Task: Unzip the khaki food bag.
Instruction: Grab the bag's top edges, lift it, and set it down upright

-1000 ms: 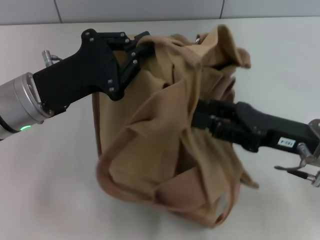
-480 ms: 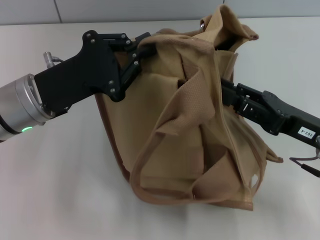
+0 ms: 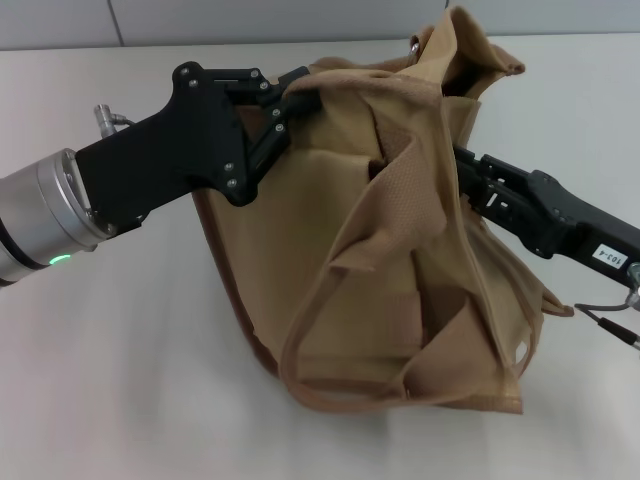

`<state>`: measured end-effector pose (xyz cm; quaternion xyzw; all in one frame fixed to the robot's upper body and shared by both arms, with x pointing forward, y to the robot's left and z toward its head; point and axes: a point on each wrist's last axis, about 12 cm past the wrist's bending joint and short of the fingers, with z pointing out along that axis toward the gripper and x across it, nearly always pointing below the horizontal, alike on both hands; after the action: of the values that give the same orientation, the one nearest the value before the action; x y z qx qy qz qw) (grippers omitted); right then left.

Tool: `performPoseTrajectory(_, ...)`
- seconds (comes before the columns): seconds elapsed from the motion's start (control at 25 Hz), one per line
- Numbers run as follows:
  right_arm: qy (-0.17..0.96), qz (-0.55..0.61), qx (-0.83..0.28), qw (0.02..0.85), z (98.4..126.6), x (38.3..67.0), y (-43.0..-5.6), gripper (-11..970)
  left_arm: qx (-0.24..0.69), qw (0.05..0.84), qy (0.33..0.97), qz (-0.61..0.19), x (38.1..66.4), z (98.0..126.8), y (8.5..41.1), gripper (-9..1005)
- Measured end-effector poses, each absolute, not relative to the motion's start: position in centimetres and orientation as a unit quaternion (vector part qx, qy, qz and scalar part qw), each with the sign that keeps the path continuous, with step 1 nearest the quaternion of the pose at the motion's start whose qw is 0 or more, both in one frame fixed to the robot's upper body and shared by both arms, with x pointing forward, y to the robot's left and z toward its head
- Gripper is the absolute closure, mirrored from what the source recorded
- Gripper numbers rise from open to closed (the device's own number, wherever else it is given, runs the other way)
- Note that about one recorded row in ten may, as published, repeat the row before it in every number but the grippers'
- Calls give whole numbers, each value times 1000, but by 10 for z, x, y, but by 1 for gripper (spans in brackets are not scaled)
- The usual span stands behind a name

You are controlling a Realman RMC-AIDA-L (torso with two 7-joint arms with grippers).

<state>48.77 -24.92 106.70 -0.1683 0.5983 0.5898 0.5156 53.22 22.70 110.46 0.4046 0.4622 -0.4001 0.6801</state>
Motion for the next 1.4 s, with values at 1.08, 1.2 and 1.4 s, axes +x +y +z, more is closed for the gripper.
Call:
performPoseTrajectory(1.08, 565, 482, -283, 608, 1055, 488, -222, 567, 409, 669, 453, -425, 538, 1108, 210, 926)
performPoseTrajectory(1.2, 563, 486, -290, 602, 1055, 488, -219, 570, 410, 669, 450, -426, 538, 1109, 210, 926)
performPoseTrajectory(1.4, 562, 495, -303, 590, 1055, 488, -214, 623, 411, 669, 448, -427, 539, 1110, 209, 926)
